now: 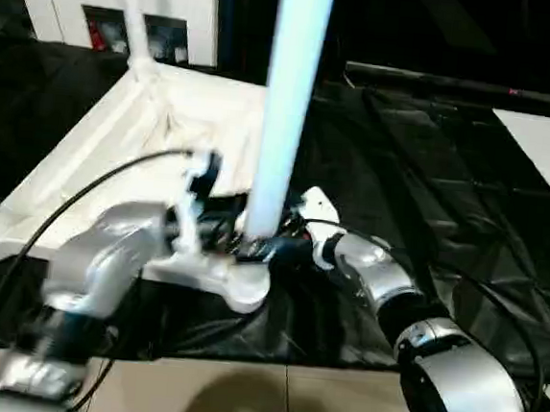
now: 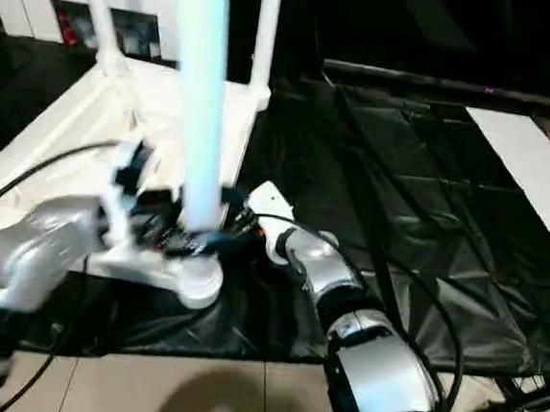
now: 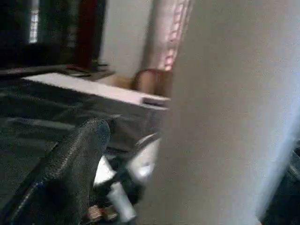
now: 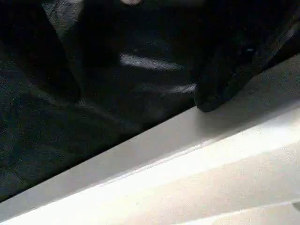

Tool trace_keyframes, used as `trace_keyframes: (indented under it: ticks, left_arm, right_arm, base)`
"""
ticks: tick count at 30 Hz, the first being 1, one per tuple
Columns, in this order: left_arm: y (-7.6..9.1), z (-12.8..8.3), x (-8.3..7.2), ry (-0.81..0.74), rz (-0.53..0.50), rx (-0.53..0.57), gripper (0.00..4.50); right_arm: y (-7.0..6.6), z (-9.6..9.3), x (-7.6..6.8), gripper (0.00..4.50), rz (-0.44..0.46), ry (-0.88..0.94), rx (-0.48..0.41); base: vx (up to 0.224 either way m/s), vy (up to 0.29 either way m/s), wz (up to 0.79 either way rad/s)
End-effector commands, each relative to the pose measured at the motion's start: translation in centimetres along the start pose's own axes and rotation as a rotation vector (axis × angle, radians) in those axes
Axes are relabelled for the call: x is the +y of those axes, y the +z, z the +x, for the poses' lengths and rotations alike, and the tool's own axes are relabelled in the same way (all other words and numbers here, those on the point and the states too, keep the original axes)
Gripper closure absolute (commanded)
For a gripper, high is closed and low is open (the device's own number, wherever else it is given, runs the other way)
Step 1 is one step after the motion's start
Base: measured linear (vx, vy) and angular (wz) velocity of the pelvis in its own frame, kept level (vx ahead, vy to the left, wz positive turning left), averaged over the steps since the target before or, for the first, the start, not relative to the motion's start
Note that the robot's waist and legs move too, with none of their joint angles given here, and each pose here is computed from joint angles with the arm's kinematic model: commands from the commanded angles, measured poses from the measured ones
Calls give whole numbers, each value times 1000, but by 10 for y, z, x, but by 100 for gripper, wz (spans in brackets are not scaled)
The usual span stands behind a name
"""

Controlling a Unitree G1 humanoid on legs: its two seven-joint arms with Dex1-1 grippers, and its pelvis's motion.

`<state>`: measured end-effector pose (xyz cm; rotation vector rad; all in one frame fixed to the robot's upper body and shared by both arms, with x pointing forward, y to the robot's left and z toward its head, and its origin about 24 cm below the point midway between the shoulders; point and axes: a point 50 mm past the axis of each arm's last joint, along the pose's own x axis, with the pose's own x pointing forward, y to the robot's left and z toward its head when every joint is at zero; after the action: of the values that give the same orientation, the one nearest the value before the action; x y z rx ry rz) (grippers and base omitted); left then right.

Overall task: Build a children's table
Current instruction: Rotate table base

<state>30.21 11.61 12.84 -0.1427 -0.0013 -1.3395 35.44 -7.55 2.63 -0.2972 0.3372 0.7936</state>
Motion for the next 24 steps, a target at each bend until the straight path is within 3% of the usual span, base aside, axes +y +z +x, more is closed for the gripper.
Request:
trace_keyframes:
  ticks: [1, 5, 9, 11, 13, 16, 19, 20, 24]
  left_arm:
    - [2, 3, 7, 54, 57, 16, 0]
    - [-1, -4, 12, 64, 80, 39, 0]
    - [-16, -27, 15, 19, 87, 187, 0]
    - [-18, -31, 17, 13, 89, 213, 0]
    - [-23, -48, 22, -10, 98, 309, 0]
    - [-25, -53, 24, -18, 102, 345, 0]
    - [-31, -61, 31, -46, 151, 490, 33]
    - [-31, -61, 31, -46, 151, 490, 33]
    - [-37, -71, 43, -45, 212, 678, 76]
  right_arm:
    - [7, -7, -12, 3, -4, -28, -59]
    - [-2, -28, -33, 3, -9, -24, -81]
    - [-11, -59, -52, 3, -52, 25, -88]
    - [-13, -64, -55, 3, -68, 33, -83]
    - [-21, -84, -61, 3, -127, 68, -47]
    - [-24, -90, -62, 3, -152, 90, -29]
    - [-27, -102, -61, 0, -193, 151, -2]
    - [-27, -102, -61, 0, -193, 151, -2]
    - [-19, -116, -55, 0, -179, 257, -21]
  base:
    - [0, 0, 0]
    - [0, 0, 0]
    - [0, 0, 0]
    - [0, 0, 0]
    - [0, 0, 0]
    - [0, 0, 0]
    - [0, 0, 0]
    - [0, 0, 0]
    - [0, 0, 0]
